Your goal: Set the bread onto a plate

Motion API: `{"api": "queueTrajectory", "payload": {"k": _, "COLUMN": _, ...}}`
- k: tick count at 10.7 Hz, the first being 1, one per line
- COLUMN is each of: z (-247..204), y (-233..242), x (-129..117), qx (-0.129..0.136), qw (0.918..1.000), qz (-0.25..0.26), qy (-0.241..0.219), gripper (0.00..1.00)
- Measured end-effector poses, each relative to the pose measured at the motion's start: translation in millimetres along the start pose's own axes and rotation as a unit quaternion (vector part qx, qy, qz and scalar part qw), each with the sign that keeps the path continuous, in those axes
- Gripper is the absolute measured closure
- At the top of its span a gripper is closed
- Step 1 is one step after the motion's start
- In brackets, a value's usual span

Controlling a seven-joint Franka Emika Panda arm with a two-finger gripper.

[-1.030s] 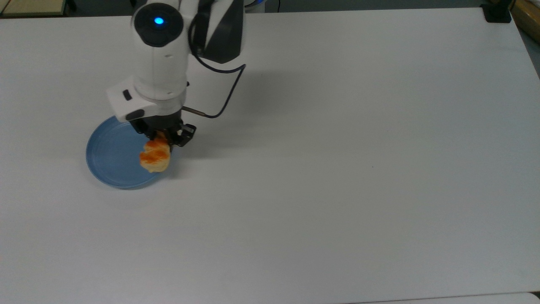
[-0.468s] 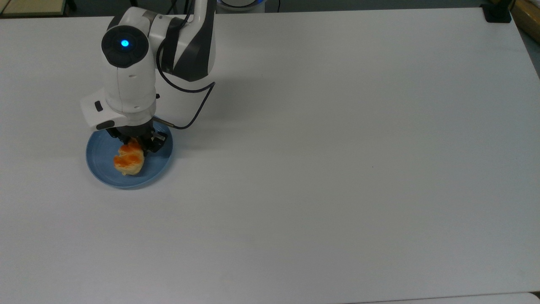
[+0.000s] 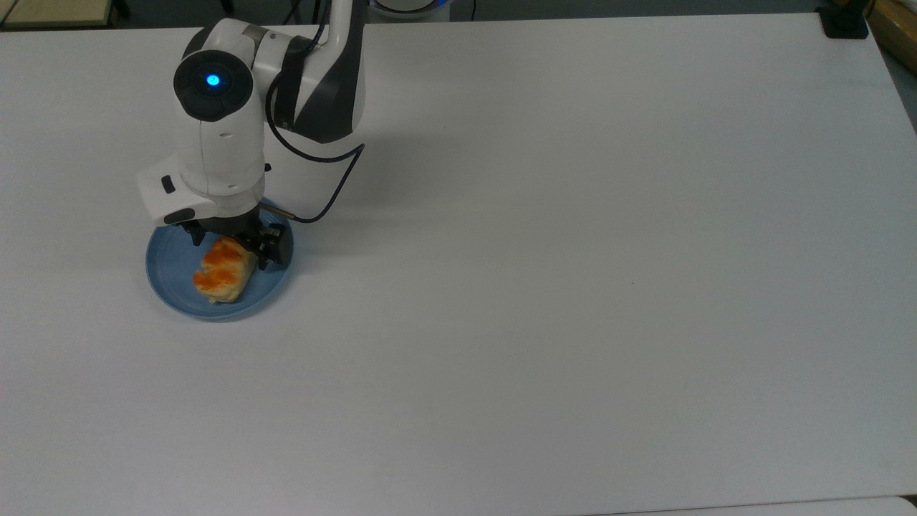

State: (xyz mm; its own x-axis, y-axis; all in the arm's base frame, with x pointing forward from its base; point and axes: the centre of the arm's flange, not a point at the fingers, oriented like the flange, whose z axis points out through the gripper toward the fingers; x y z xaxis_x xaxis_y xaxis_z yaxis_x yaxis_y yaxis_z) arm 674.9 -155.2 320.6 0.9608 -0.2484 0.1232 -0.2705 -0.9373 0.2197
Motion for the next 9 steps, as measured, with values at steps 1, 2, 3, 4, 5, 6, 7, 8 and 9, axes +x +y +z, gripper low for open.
{"api": "queueTrajectory", "payload": {"k": 1, "z": -3, "y": 0, "x": 1, "qx": 0.001, "qw": 1.0000, "qz": 0.001, "qy": 0.003, "gripper": 0.00}}
{"api": "queueTrajectory", "payload": {"k": 2, "z": -11, "y": 2, "x": 3, "qx": 0.002, "qw": 1.0000, "qz": 0.002, "qy": 0.009, "gripper": 0.00}}
{"api": "queueTrajectory", "payload": {"k": 3, "z": -24, "y": 4, "x": 6, "qx": 0.006, "qw": 0.9998, "qz": 0.006, "qy": 0.018, "gripper": 0.00}}
{"api": "queueTrajectory", "payload": {"k": 4, "z": -43, "y": 8, "x": 5, "qx": 0.014, "qw": 0.9997, "qz": 0.013, "qy": 0.017, "gripper": 0.00}}
{"api": "queueTrajectory", "payload": {"k": 5, "z": -69, "y": 11, "x": 2, "qx": 0.023, "qw": 0.9995, "qz": 0.017, "qy": 0.011, "gripper": 0.00}}
{"api": "queueTrajectory", "payload": {"k": 6, "z": -101, "y": 11, "x": -6, "qx": 0.034, "qw": 0.9993, "qz": 0.018, "qy": 0.001, "gripper": 0.00}}
{"api": "queueTrajectory", "payload": {"k": 7, "z": -133, "y": 6, "x": -15, "qx": 0.045, "qw": 0.9988, "qz": 0.012, "qy": -0.010, "gripper": 0.00}}
{"api": "queueTrajectory", "payload": {"k": 8, "z": -165, "y": -8, "x": -29, "qx": 0.055, "qw": 0.9982, "qz": -0.003, "qy": -0.024, "gripper": 0.00}}
{"api": "queueTrajectory", "payload": {"k": 9, "z": -194, "y": -27, "x": -44, "qx": 0.063, "qw": 0.9971, "qz": -0.024, "qy": -0.037, "gripper": 0.00}}
